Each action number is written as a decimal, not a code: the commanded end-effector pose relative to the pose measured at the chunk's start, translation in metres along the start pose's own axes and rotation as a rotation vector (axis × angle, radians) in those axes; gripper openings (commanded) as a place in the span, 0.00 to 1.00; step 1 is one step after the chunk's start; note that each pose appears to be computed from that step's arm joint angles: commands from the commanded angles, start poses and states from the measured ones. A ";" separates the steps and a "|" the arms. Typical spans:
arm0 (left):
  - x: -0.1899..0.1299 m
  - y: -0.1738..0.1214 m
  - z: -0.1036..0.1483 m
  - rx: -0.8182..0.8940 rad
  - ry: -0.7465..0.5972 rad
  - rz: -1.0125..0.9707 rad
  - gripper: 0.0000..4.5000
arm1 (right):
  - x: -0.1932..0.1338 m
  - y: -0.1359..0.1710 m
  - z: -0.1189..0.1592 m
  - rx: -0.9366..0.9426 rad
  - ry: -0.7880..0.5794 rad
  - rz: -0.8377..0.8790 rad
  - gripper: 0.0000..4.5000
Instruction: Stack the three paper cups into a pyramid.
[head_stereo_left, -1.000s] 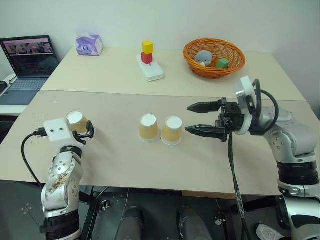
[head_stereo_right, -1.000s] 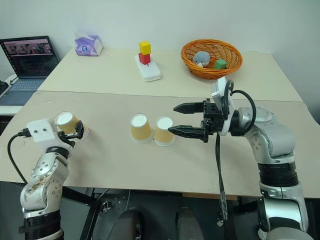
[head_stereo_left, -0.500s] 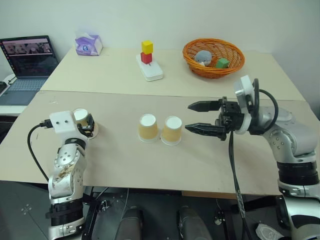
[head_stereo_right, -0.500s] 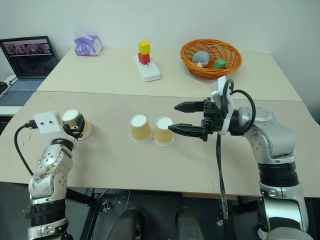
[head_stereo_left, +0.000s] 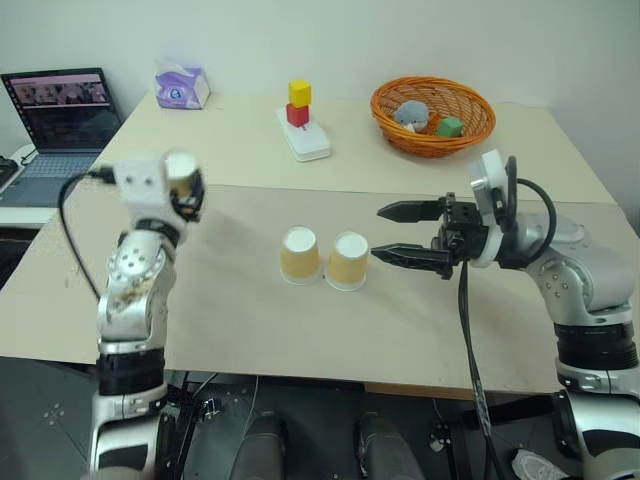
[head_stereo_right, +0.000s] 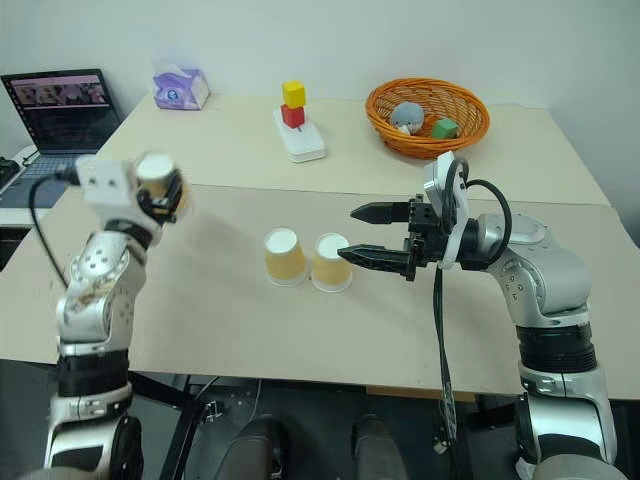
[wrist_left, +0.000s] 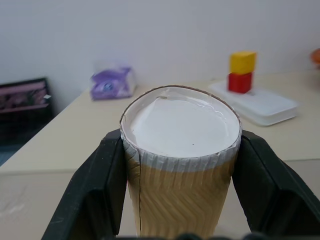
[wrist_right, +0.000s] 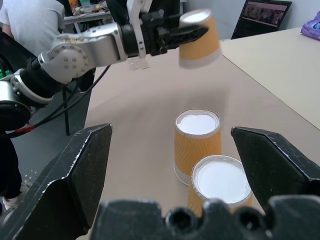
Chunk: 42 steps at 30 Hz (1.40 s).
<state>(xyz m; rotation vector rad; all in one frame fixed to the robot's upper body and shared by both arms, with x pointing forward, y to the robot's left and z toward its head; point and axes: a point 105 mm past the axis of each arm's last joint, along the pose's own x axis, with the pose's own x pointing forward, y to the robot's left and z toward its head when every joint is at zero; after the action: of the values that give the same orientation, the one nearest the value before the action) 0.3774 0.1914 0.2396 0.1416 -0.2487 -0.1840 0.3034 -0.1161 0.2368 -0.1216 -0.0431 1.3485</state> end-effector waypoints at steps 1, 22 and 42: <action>-0.002 -0.049 0.026 -0.059 -0.054 -0.356 0.57 | -0.006 0.001 0.015 -0.060 -0.033 -0.013 1.00; -0.016 -0.099 0.072 -0.244 0.007 -1.096 0.57 | -0.018 0.008 0.013 -0.056 -0.032 -0.081 1.00; 0.008 -0.114 0.044 -0.220 0.040 -1.103 0.57 | -0.023 0.010 0.014 -0.051 -0.026 -0.114 1.00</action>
<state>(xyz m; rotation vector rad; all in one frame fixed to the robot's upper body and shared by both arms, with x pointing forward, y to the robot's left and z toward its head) 0.3611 0.0770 0.2469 0.0174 -0.0272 -1.2681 0.2926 -0.1323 0.2388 -0.1203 -0.0644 1.2424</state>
